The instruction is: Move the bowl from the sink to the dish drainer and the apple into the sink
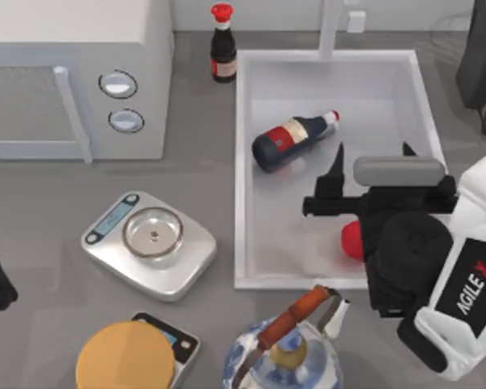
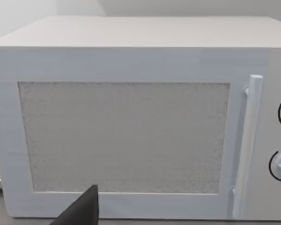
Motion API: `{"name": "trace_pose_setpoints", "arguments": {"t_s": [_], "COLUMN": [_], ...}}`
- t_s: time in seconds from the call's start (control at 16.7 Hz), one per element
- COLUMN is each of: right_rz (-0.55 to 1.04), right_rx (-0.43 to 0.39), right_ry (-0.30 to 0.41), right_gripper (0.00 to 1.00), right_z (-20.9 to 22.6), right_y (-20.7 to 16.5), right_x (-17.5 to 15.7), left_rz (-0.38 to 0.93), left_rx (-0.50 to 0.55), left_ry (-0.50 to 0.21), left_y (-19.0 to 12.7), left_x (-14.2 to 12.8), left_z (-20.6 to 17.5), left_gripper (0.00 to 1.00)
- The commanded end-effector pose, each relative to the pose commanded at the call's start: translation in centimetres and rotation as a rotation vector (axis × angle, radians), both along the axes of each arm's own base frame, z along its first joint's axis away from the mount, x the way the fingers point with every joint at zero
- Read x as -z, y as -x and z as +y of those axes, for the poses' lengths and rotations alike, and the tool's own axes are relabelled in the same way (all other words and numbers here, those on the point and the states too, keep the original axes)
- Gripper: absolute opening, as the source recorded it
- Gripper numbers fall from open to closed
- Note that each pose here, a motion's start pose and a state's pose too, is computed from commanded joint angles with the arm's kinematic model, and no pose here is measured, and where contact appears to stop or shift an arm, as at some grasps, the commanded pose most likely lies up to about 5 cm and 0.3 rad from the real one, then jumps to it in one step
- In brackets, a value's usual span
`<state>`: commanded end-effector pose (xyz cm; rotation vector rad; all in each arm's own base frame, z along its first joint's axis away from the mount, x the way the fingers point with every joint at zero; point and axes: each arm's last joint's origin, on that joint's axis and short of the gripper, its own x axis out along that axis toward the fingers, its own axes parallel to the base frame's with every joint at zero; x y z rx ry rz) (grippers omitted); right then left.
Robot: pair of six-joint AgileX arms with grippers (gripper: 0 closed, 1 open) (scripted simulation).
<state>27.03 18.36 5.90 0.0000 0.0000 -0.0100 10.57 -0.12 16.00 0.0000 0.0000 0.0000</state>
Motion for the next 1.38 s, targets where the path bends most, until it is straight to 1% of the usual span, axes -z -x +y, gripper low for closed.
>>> {"name": "trace_pose_setpoints", "arguments": {"t_s": [0.54,0.72,0.9,1.08,1.2,1.38], "right_rz": [-0.001,0.028,0.099,0.2,0.256,0.313], "right_rx": [0.0,0.018,0.043,0.074,0.09,0.103], "right_ry": [-0.001,0.021,0.062,0.098,0.103,0.086], "right_gripper": [1.0,1.0,1.0,1.0,1.0,1.0], "right_z": [0.0,-1.3,-4.3,-8.3,-11.1,-14.5], "right_y": [0.0,-0.2,-0.3,0.6,2.0,5.1], "right_x": [0.0,-0.6,-2.0,-4.0,-5.5,-7.3], "left_rz": [0.0,0.0,0.0,0.0,0.0,0.0], "left_rx": [0.0,0.0,0.0,0.0,0.0,0.0], "left_ry": [0.0,0.0,0.0,0.0,0.0,0.0], "left_y": [0.0,0.0,0.0,0.0,0.0,0.0], "left_x": [0.0,0.0,0.0,0.0,0.0,0.0], "left_z": [0.0,0.0,0.0,0.0,0.0,0.0], "left_gripper": [1.0,1.0,1.0,1.0,1.0,1.0]}}
